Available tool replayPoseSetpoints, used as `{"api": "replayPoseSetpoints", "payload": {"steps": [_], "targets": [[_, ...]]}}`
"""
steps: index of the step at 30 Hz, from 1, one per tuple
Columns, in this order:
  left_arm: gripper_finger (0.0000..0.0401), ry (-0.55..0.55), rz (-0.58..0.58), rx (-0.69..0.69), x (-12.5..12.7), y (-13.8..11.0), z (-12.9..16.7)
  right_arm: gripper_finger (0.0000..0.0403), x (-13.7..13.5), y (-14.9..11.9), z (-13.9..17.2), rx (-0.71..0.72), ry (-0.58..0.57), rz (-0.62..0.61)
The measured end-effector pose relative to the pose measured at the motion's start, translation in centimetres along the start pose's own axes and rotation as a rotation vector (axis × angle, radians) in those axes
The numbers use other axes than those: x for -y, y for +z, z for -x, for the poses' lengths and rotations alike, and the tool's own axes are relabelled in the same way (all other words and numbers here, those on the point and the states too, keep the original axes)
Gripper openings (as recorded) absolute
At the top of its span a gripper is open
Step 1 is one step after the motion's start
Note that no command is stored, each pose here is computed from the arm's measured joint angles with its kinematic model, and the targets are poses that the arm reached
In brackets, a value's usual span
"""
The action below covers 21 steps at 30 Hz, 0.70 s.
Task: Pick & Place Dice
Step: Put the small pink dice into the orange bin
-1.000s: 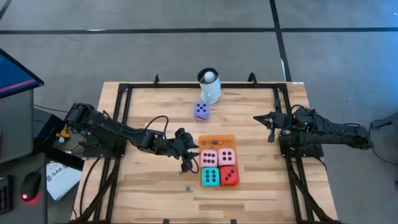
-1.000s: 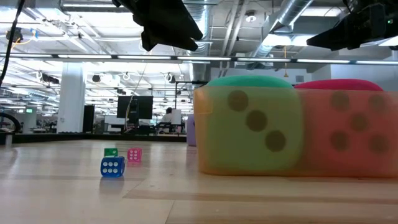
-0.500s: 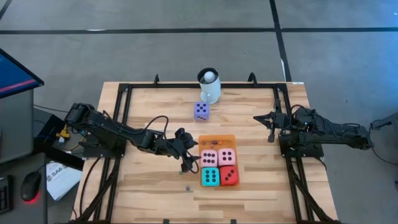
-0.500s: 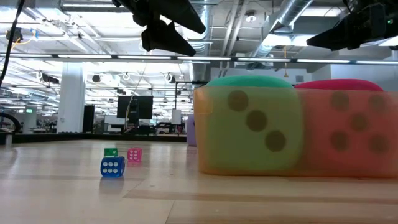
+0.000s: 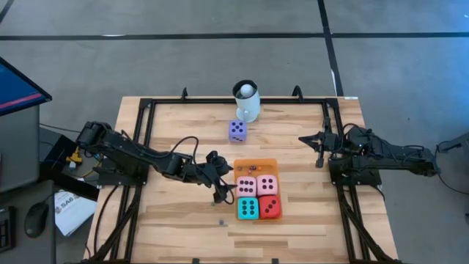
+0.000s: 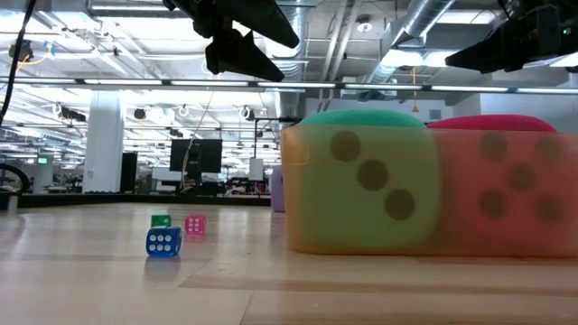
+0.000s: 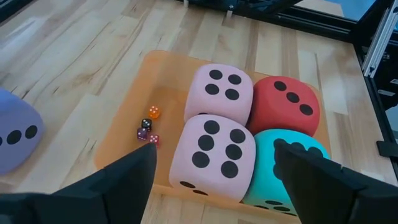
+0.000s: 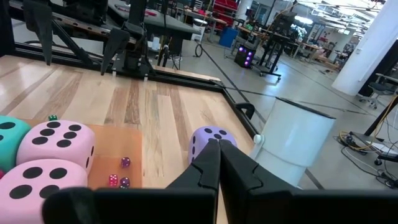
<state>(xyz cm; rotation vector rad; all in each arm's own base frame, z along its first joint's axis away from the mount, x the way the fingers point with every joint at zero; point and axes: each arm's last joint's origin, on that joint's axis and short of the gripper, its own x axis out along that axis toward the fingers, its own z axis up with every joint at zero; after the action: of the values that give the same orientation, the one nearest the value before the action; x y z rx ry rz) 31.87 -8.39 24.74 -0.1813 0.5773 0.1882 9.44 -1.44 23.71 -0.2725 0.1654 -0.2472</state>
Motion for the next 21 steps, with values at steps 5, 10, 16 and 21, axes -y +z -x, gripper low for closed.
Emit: {"api": "replayPoseSetpoints", "payload": {"steps": [5,10,16,21], "targets": [[0.0314,0.0,0.0,0.0,0.0,0.0,0.0,0.0,0.0,0.0,0.0,0.0,0.0,0.0],[0.0313,0.0,0.0,0.0,0.0,0.0,0.0,0.0,0.0,0.0,0.0,0.0,0.0,0.0],[0.0308,0.0,0.0,0.0,0.0,0.0,0.0,0.0,0.0,0.0,0.0,0.0,0.0,0.0],[0.031,0.0,0.0,0.0,0.0,0.0,0.0,0.0,0.0,0.0,0.0,0.0,0.0,0.0]]}}
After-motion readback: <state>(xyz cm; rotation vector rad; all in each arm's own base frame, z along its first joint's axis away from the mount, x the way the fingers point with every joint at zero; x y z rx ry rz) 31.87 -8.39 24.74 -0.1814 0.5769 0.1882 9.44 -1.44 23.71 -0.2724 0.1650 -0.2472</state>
